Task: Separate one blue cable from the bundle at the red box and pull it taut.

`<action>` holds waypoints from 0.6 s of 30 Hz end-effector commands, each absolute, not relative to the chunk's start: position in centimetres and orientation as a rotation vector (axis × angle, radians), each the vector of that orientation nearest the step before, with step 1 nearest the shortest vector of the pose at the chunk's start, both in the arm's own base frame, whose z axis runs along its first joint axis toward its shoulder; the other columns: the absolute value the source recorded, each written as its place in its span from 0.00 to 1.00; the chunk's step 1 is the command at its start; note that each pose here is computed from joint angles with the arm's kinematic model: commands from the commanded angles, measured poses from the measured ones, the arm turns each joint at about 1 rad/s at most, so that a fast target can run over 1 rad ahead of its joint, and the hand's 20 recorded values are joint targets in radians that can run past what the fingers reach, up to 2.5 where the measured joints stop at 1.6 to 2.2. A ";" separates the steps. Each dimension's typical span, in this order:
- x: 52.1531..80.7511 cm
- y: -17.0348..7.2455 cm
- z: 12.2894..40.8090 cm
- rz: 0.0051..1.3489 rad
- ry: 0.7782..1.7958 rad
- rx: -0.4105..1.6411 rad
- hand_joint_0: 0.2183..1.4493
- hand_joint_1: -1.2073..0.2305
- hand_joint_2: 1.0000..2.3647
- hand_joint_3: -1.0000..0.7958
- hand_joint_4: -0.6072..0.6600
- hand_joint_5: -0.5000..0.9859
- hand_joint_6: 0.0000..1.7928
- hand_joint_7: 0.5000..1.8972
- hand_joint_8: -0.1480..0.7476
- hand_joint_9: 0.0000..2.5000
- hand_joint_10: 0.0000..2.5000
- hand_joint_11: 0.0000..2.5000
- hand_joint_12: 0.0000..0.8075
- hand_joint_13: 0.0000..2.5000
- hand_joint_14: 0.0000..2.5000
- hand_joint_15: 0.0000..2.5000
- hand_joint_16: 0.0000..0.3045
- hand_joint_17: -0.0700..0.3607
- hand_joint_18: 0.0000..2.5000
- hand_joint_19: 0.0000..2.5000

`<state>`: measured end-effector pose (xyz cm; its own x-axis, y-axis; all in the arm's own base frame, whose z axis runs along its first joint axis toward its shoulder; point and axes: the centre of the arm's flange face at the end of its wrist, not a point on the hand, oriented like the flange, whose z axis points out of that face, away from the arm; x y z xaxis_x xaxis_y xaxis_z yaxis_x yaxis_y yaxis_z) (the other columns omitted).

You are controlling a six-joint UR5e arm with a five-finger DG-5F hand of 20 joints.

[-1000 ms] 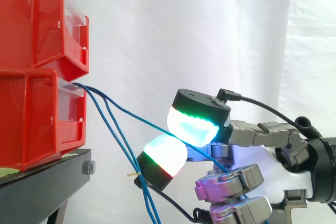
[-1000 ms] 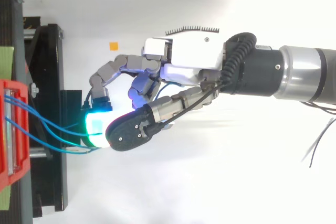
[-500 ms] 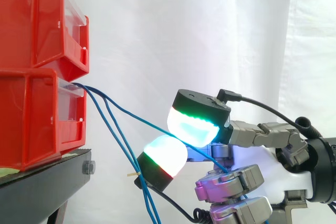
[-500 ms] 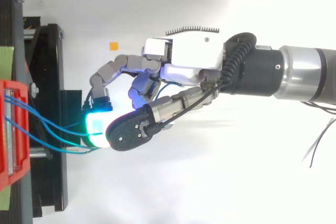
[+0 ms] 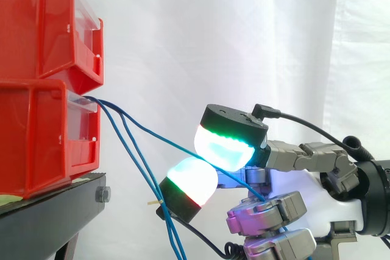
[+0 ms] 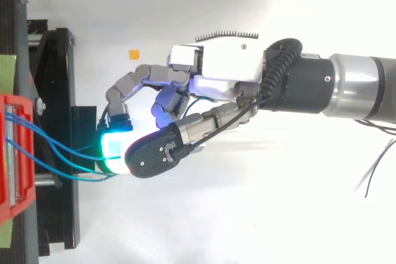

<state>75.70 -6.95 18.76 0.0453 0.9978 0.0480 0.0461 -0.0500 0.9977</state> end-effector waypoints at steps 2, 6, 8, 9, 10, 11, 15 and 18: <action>75.7 -6.9 18.8 1.189 1.187 1.301 0.34 0.33 0.02 0.49 0.33 0.23 0.51 0.44 0.42 0.40 0.49 0.62 0.40 0.47 0.19 0.65 0.14 0.38 0.35 0.34; 75.7 -6.9 18.8 1.189 1.187 1.301 0.34 0.33 0.02 0.49 0.33 0.23 0.51 0.45 0.42 0.40 0.49 0.61 0.40 0.47 0.19 0.65 0.14 0.38 0.35 0.34; 75.7 -6.9 18.8 1.189 1.187 1.301 0.34 0.33 0.02 0.49 0.33 0.23 0.51 0.44 0.42 0.40 0.49 0.61 0.40 0.47 0.19 0.65 0.14 0.38 0.35 0.34; 75.7 -6.9 18.8 1.189 1.187 1.301 0.34 0.33 0.02 0.49 0.33 0.23 0.51 0.45 0.41 0.40 0.49 0.61 0.40 0.47 0.19 0.65 0.14 0.38 0.35 0.34; 75.7 -6.9 18.8 1.189 1.187 1.301 0.34 0.33 0.02 0.49 0.33 0.23 0.51 0.45 0.42 0.40 0.49 0.61 0.41 0.47 0.19 0.65 0.14 0.38 0.35 0.34; 75.7 -6.9 18.8 1.189 1.187 1.301 0.34 0.33 0.02 0.49 0.33 0.23 0.51 0.44 0.42 0.40 0.49 0.61 0.41 0.47 0.19 0.64 0.14 0.38 0.35 0.34; 75.7 -6.9 18.8 1.189 1.187 1.301 0.35 0.33 0.02 0.49 0.33 0.23 0.51 0.45 0.42 0.40 0.49 0.61 0.39 0.47 0.19 0.64 0.14 0.38 0.35 0.34; 75.7 -6.9 18.8 1.189 1.187 1.301 0.35 0.33 0.02 0.49 0.33 0.23 0.51 0.45 0.42 0.40 0.49 0.60 0.40 0.47 0.19 0.64 0.14 0.38 0.35 0.34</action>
<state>75.69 -6.95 18.75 0.0454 0.9978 0.0480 0.0464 -0.0501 0.9977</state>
